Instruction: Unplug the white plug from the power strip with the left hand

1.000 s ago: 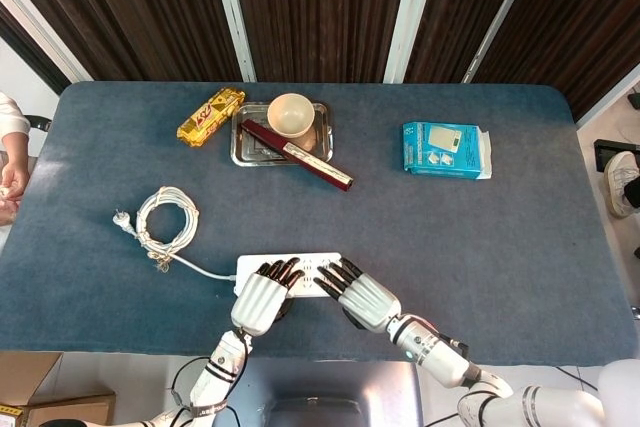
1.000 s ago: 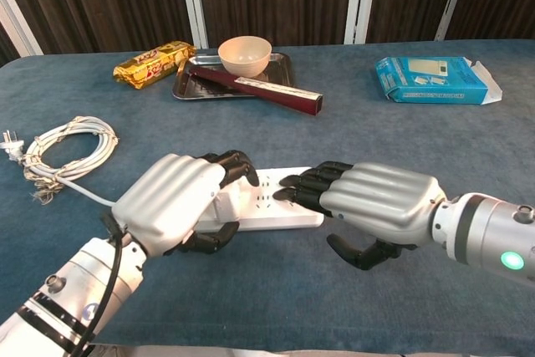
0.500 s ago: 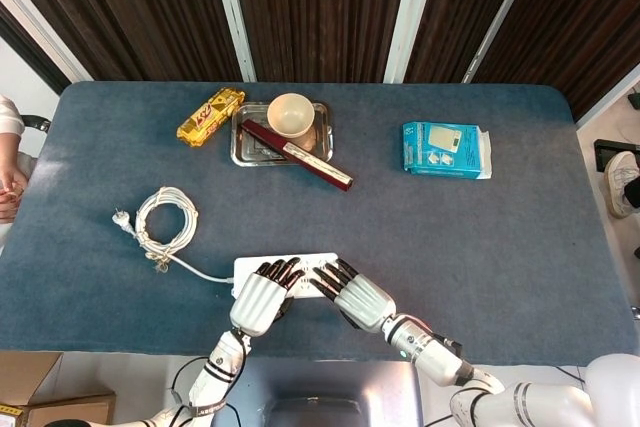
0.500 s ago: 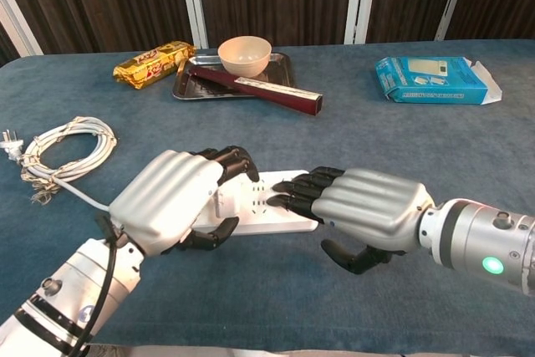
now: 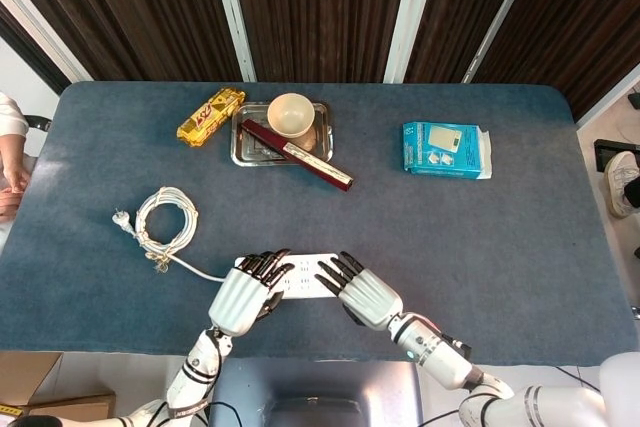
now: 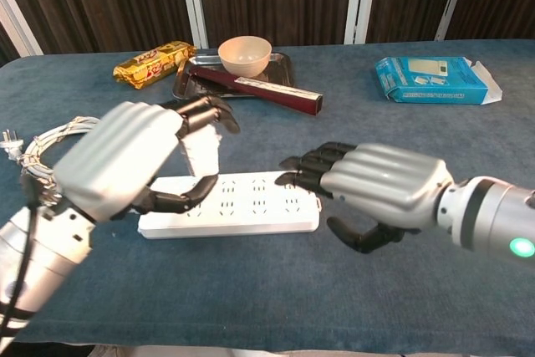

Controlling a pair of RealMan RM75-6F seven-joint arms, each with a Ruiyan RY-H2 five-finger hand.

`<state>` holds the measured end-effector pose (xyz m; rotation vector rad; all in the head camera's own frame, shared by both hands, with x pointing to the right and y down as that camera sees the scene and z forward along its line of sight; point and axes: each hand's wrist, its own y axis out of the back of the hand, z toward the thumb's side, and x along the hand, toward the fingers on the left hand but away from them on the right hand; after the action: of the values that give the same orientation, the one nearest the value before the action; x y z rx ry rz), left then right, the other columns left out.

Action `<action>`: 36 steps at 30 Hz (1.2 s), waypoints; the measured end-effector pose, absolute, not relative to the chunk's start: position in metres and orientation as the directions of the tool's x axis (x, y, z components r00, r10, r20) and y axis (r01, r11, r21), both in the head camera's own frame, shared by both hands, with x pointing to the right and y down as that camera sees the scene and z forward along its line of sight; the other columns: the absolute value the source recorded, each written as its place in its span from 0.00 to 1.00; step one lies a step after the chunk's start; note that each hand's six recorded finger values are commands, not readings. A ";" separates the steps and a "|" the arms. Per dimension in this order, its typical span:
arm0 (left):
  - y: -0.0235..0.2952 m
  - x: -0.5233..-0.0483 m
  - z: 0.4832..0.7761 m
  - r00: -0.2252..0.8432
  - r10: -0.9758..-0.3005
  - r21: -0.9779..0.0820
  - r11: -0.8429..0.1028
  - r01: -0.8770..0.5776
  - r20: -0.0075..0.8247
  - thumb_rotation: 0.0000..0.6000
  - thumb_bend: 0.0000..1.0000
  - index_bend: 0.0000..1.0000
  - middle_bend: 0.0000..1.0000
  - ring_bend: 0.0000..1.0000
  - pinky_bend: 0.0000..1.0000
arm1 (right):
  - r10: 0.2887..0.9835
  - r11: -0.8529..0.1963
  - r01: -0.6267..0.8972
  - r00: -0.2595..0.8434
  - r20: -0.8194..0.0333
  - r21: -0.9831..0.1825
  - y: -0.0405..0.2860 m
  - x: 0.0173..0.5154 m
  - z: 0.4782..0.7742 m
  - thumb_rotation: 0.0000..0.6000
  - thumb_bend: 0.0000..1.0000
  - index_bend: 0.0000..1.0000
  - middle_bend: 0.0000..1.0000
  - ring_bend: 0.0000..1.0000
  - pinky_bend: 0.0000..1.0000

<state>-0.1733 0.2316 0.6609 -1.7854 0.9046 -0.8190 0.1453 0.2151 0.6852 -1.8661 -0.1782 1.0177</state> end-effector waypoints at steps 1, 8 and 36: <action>0.230 -0.181 0.657 0.502 -0.853 -0.932 -0.286 -0.223 0.141 1.00 0.53 0.33 0.36 0.29 0.42 | 0.530 -0.512 -0.281 0.640 -0.556 -0.811 0.211 0.149 0.679 1.00 0.75 0.04 0.06 0.00 0.00; 0.229 -0.255 0.648 0.445 -0.852 -0.894 -0.398 -0.208 0.276 1.00 0.46 0.31 0.34 0.29 0.37 | 0.626 -0.434 -0.235 0.616 -0.478 -0.870 0.188 0.189 0.630 1.00 0.74 0.00 0.07 0.00 0.00; 0.257 -0.382 0.664 0.275 -0.829 -0.846 -0.526 -0.091 0.486 1.00 0.43 0.00 0.00 0.00 0.15 | 0.799 -0.445 -0.178 0.364 -0.479 -0.878 0.204 0.330 0.561 1.00 0.46 0.00 0.00 0.00 0.00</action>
<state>-0.3819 0.2573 0.6636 -1.8291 0.8331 -1.3066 0.3301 0.2041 0.5608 -1.6543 -0.5614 1.2600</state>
